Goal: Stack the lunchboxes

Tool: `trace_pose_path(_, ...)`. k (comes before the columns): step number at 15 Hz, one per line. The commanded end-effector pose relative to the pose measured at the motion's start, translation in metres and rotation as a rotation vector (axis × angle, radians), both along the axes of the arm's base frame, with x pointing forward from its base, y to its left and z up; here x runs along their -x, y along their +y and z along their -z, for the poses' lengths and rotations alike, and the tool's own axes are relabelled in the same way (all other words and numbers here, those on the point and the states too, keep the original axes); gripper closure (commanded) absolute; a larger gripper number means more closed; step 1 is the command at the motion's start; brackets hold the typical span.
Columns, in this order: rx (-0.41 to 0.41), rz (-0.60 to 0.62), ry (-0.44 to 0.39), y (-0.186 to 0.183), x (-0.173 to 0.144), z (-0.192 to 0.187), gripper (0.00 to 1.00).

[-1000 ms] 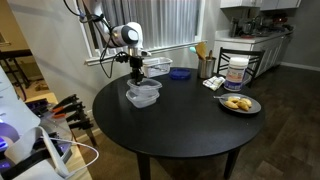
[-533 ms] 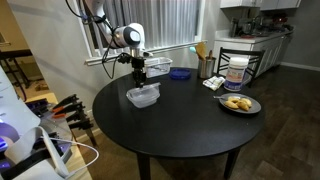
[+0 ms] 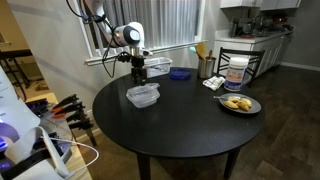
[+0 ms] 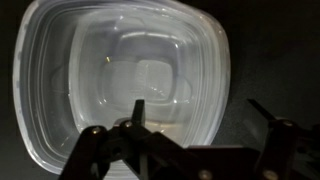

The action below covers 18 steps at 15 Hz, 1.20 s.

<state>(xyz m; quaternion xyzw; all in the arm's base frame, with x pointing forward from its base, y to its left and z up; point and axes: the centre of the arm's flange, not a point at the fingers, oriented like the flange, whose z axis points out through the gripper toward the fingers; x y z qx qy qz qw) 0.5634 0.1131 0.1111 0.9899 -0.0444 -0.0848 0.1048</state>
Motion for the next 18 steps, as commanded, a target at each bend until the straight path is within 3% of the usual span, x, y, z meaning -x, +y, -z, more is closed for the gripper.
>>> trace_pose_path(1,-0.026,0.006,-0.010,0.000,0.000,0.000,0.00)
trace_pose_path(3,-0.031,-0.002,-0.009,0.001,0.000,0.001,0.06)
trace_pose_path(4,-0.032,-0.007,-0.008,0.001,0.000,0.002,0.26)
trace_pose_path(15,-0.062,-0.059,-0.023,-0.008,-0.001,0.008,0.99)
trace_pose_path(18,-0.071,-0.060,-0.035,-0.009,0.000,0.005,1.00)
